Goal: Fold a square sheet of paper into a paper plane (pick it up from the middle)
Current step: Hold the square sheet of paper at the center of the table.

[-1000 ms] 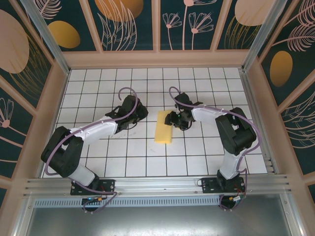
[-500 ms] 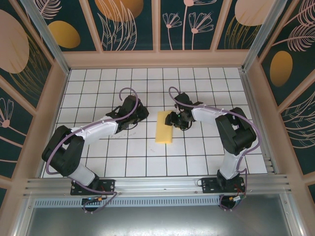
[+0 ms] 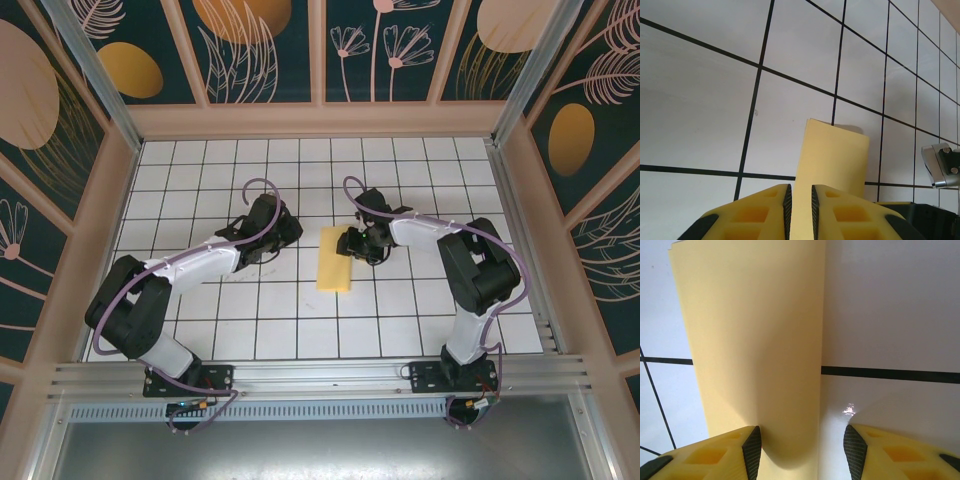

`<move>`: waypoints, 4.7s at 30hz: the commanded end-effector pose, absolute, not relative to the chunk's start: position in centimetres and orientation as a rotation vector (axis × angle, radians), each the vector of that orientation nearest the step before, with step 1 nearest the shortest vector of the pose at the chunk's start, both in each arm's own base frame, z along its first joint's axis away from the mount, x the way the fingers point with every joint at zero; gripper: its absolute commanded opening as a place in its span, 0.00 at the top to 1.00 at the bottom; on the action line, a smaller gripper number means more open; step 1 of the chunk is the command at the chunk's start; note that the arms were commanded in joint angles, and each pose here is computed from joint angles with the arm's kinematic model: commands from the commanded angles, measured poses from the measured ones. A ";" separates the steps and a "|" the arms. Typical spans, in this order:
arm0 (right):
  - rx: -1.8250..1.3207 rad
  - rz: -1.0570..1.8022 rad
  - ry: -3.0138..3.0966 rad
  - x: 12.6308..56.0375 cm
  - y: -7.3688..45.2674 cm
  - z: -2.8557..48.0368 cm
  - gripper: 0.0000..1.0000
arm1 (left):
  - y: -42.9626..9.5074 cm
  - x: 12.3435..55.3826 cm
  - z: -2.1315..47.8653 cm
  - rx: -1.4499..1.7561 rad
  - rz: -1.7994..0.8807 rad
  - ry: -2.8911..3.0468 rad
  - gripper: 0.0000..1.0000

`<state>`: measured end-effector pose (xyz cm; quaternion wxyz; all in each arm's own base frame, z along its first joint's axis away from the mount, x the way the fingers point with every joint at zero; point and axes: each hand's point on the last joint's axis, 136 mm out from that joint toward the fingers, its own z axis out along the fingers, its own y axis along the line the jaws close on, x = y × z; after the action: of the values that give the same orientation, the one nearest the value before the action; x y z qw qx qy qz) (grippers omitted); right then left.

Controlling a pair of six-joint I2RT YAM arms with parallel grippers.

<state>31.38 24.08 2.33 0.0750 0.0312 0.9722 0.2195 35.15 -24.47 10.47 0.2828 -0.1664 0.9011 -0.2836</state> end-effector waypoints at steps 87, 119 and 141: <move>-0.096 0.371 3.112 30.1 21.2 -2.0 0.33 | -26.0 34.9 9.8 -0.394 -0.826 2.453 0.75; -0.085 0.347 3.134 29.6 20.9 -2.8 0.32 | -32.7 34.3 6.5 -0.259 -1.143 2.600 1.00; -0.075 0.347 3.135 29.5 20.9 -2.7 0.31 | -32.5 32.7 1.2 -0.281 -0.989 2.790 1.00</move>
<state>31.61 23.16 1.86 0.0420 -0.0318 0.9841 0.1696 33.12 -32.53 2.23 0.0987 -0.0974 0.9265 -0.3499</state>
